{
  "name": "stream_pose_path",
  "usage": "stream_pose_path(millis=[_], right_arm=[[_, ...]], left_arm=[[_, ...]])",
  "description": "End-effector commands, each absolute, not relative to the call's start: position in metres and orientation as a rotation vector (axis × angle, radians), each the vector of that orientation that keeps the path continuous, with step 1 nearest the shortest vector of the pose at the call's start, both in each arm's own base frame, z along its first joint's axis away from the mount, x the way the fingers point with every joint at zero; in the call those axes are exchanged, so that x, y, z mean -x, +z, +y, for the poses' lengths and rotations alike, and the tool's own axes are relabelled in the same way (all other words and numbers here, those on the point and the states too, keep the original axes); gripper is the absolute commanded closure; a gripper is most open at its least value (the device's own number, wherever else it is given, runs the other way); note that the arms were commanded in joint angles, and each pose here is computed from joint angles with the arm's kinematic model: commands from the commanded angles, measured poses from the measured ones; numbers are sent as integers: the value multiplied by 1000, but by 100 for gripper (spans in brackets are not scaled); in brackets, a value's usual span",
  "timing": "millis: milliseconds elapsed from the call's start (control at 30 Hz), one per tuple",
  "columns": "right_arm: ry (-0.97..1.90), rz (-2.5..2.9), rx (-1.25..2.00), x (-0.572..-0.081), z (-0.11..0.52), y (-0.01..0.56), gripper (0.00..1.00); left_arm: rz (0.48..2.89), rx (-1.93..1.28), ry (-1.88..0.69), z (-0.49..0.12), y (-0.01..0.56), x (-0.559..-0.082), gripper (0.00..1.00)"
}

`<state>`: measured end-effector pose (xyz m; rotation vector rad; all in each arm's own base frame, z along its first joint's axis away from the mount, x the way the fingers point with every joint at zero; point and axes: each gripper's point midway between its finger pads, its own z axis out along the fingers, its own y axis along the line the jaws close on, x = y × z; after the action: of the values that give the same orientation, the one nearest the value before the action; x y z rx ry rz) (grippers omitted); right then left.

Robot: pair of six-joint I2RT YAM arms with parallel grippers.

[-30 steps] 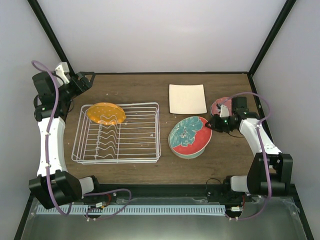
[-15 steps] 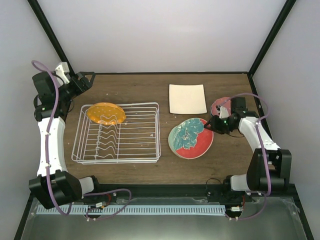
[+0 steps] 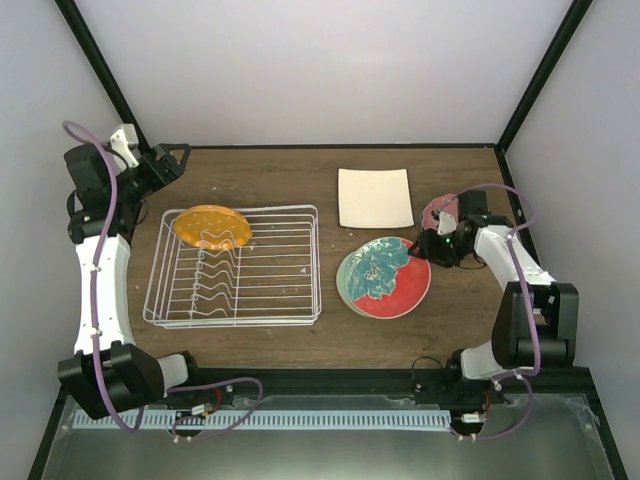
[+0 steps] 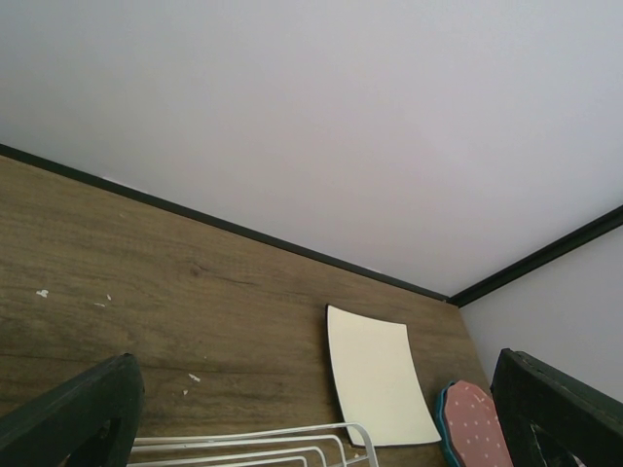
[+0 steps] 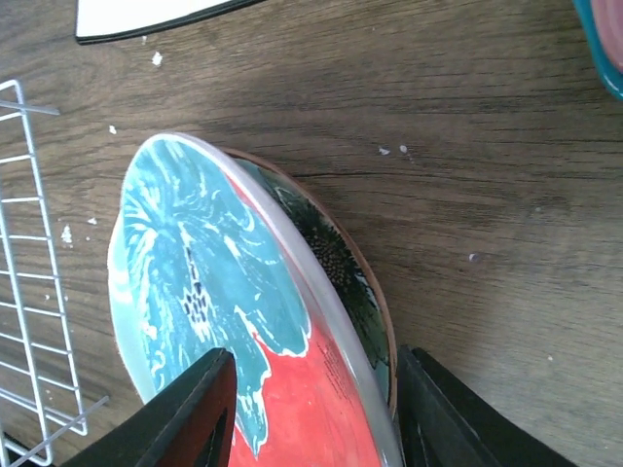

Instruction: Unload the plates from the dish rack

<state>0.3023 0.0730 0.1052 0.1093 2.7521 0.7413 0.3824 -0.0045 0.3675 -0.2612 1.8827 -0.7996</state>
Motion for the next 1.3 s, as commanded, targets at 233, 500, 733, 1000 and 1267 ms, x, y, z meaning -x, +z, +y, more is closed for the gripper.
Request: stream_pose_path(millis=[233, 500, 733, 1000, 1267], right_arm=[[617, 2837, -55, -320, 82, 90, 53], [560, 2874, -42, -326, 86, 82, 53], [486, 2834, -56, -335, 78, 94, 52], [797, 2213, 86, -401, 123, 261, 51], [888, 1781, 729, -413, 327, 353, 50]], left_arm=[[1856, 232, -802, -7, 377, -376, 0], [1856, 230, -800, -7, 377, -375, 0], [1855, 228, -803, -8, 377, -375, 0], [1859, 223, -794, -7, 376, -376, 0], [1864, 242, -786, -4, 375, -380, 0]])
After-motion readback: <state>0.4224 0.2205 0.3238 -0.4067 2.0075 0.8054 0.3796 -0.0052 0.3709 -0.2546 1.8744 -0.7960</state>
